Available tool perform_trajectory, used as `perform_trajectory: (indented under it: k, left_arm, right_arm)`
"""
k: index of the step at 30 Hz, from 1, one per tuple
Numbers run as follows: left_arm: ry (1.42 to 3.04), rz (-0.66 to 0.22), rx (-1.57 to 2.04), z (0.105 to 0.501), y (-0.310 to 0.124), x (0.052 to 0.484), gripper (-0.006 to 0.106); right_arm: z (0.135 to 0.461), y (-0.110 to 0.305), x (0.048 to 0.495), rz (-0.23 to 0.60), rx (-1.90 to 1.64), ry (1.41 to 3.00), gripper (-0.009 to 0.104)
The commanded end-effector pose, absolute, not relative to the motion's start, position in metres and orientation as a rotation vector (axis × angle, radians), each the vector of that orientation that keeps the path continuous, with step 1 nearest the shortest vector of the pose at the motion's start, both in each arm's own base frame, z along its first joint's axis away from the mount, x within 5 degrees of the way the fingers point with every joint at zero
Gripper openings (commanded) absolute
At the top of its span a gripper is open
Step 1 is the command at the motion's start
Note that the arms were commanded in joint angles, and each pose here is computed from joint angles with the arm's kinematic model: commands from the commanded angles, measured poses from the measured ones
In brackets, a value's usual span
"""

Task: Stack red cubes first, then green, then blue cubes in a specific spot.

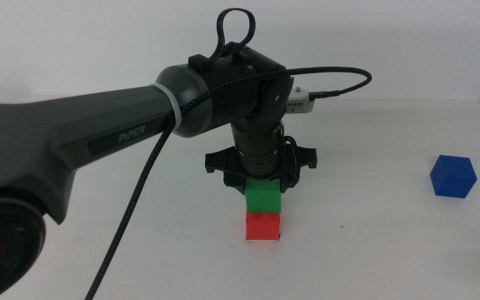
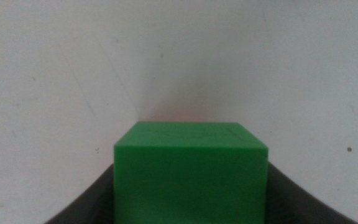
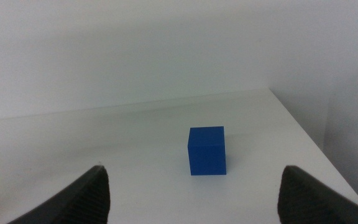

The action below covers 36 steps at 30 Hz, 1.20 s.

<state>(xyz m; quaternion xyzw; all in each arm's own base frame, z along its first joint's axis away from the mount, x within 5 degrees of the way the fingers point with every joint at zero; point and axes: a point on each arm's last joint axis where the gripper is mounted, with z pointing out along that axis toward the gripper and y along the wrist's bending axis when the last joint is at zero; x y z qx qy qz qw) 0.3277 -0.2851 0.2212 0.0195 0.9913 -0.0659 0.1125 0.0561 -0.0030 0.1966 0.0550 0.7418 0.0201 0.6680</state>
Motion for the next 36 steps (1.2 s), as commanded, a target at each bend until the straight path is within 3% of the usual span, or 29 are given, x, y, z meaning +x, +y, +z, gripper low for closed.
perform_trajectory:
  k: [1,6,10,15,19,23,28,36]
  left_arm:
    - [2.957,-0.183,0.044,0.216,-0.287,0.325,0.055]
    - [2.98,-0.147,0.085,0.216,-0.284,0.322,0.093]
    - [2.974,-0.147,0.127,0.231,-0.28,0.317,0.094]
    - [2.865,-0.16,0.303,0.297,-0.258,0.296,0.094]
    - [2.708,-0.256,0.508,0.353,-0.234,0.267,0.094]
    - [2.437,-0.389,0.735,0.4,-0.2,0.22,0.094]
    - [2.176,-0.433,0.812,0.424,-0.157,0.17,0.094]
    - [1.845,-0.608,0.83,0.446,-0.102,0.094,0.094]
  right_arm:
    - [0.197,-0.003,0.056,0.03,0.113,1.663,0.093]
    - [0.197,-0.003,0.056,0.03,0.113,1.663,0.093]
    - [0.197,-0.003,0.056,0.03,0.113,1.663,0.093]
    - [0.197,-0.003,0.056,0.03,0.113,1.663,0.093]
    - [0.197,-0.003,0.056,0.03,0.113,1.663,0.093]
    - [0.197,-0.003,0.056,0.03,0.113,1.663,0.093]
    - [0.197,-0.003,0.056,0.03,0.113,1.663,0.093]
    - [0.197,-0.003,0.056,0.03,0.113,1.663,0.093]
